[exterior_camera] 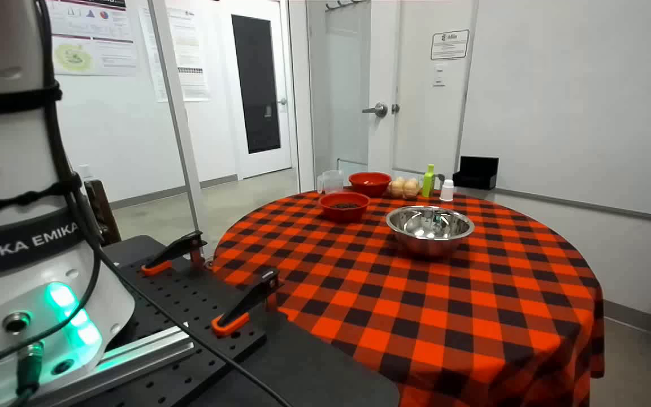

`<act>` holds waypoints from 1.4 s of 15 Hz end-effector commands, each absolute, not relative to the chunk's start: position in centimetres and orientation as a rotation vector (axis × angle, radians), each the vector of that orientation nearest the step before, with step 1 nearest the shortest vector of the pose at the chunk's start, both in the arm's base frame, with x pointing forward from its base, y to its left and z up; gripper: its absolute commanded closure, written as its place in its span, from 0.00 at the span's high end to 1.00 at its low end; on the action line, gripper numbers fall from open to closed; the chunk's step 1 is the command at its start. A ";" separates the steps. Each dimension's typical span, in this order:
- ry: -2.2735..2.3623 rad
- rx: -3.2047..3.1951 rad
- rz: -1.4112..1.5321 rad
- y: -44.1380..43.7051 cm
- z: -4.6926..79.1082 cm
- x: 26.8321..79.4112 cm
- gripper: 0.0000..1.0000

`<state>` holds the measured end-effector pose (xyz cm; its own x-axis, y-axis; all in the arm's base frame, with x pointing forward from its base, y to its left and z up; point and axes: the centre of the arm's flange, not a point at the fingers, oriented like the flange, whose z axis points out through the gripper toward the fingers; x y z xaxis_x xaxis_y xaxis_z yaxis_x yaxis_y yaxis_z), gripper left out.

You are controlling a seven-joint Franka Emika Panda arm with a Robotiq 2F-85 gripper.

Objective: Pour the contents in the red bowl into the silver bowl

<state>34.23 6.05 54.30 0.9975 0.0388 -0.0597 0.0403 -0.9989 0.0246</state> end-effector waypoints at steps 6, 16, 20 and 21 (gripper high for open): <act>0.062 3.114 -0.089 6.1 54.3 34.2 1.00; 0.455 2.942 -0.173 14.3 46.2 47.0 1.00; 0.456 2.936 -0.151 15.2 40.3 53.5 1.00; 0.450 2.952 -0.154 15.1 38.8 55.3 1.00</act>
<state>48.62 14.63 41.90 0.9474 0.2969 -0.1197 0.3128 -0.9381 0.1487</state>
